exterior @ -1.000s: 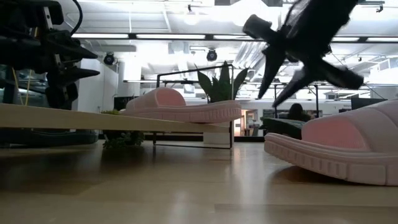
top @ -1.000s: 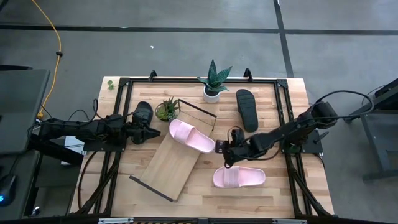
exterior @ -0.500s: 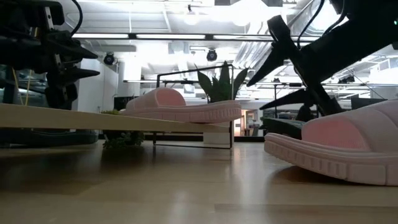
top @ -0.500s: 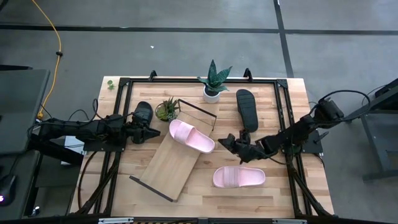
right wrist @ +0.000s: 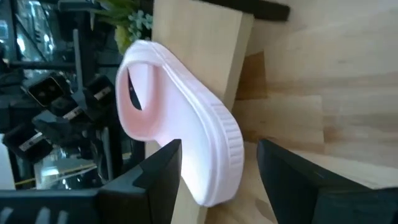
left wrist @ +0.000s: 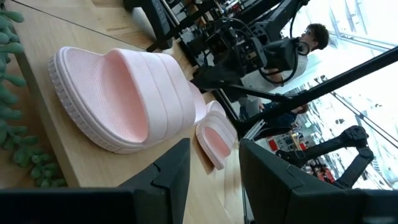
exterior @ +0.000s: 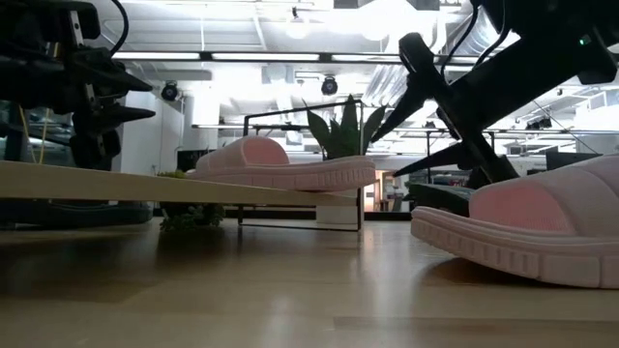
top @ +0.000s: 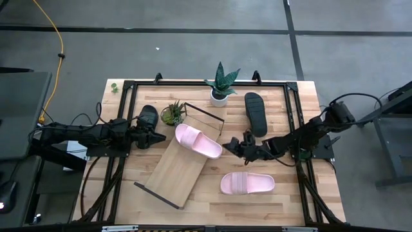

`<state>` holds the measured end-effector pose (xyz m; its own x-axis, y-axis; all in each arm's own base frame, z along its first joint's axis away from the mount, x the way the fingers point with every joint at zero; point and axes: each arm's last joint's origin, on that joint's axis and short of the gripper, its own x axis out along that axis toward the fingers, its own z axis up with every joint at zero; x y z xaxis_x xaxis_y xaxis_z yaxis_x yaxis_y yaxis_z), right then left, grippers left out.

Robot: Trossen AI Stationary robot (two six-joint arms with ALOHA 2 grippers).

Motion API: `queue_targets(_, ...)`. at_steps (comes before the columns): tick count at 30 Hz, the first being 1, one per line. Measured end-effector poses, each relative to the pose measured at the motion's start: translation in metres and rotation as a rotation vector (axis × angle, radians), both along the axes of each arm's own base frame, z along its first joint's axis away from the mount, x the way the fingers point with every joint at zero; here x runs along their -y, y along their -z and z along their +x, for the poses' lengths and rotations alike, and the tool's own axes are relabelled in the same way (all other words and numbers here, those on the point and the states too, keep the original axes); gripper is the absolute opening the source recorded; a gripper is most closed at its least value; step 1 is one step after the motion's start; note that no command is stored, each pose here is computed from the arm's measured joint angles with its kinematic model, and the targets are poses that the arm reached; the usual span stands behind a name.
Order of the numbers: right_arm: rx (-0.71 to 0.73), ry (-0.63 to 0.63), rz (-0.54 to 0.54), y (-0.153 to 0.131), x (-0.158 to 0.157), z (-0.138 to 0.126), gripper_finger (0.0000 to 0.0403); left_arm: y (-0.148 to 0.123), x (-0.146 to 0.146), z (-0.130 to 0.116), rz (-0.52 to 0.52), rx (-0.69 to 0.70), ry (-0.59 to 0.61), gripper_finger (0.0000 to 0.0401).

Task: Pick and place slides into the shelf
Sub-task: Put the top pink slide on the shelf

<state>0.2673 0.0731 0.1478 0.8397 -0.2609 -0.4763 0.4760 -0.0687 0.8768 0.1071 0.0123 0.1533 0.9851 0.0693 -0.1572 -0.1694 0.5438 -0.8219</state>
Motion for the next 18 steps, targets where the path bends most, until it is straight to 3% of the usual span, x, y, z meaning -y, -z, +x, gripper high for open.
queue_targets(18,0.044,-0.019,0.037,0.018,-0.005,0.012,0.0197,0.0,0.0,0.0,0.001,-0.001,-0.007,0.0127)
